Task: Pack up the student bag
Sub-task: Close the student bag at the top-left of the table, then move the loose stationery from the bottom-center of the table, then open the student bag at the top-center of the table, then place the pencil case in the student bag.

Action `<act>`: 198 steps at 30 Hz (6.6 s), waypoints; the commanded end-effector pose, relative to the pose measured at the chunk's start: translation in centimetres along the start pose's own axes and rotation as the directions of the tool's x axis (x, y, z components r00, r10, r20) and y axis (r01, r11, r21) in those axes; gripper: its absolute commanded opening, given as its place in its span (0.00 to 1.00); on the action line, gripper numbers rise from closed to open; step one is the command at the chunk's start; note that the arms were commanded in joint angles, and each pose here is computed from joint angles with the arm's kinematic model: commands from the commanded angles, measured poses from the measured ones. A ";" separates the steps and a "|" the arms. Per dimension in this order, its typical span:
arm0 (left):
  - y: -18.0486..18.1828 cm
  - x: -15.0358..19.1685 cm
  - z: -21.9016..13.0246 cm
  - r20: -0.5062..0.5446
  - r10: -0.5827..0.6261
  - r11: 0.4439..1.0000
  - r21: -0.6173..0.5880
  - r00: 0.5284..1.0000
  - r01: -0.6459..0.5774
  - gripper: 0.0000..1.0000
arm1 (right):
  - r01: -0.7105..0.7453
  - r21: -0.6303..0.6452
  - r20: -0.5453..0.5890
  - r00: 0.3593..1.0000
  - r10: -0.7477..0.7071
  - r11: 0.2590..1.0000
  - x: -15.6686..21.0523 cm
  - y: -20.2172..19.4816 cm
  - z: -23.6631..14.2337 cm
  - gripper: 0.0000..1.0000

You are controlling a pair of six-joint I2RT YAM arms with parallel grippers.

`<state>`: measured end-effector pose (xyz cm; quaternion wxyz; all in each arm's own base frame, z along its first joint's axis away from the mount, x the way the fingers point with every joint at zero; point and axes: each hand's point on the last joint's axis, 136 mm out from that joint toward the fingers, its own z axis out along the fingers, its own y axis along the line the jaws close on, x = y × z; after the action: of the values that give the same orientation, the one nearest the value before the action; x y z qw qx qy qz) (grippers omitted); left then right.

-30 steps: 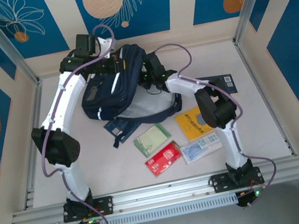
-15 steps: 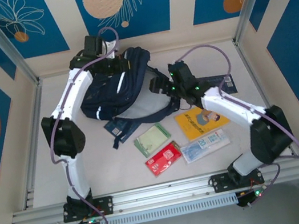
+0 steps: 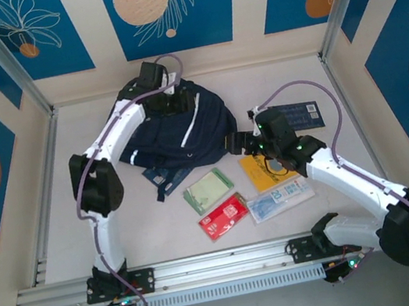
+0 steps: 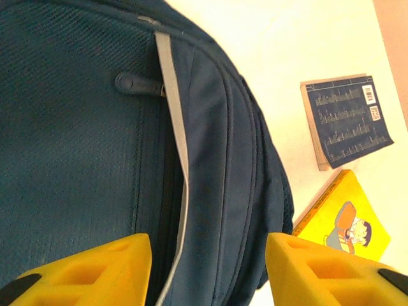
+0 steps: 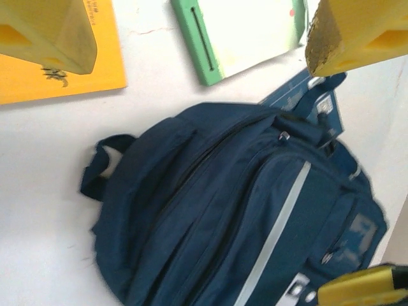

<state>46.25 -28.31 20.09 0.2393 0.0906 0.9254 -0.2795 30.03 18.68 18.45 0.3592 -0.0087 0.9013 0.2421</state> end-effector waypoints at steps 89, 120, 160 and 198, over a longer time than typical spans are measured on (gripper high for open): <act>7.4 31.8 -3.0 -0.323 -0.390 0.919 -0.076 0.862 0.387 0.43 | -0.538 -0.415 -0.844 0.529 -0.090 0.734 15.3 12.4 6.2 0.57; 2.2 16.5 -9.5 -0.103 -0.012 0.993 -0.117 0.995 0.000 0.56 | -0.335 -0.170 -0.584 0.792 0.179 0.927 9.9 2.6 2.7 0.11; 0.0 -0.9 3.8 -0.106 -0.015 0.996 0.086 0.994 0.024 0.00 | -0.248 -0.074 -0.090 0.966 0.241 0.966 3.2 -3.6 -6.6 0.12; -6.0 -4.5 -14.7 0.164 -0.024 0.967 0.255 0.986 -0.019 0.00 | -0.590 -0.473 -0.254 0.802 0.540 0.654 -7.9 8.4 10.8 0.13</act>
<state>44.16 -24.37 29.75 0.2535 0.0669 0.9004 -0.3472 39.16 27.07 16.18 0.1838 0.1718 0.8181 0.5171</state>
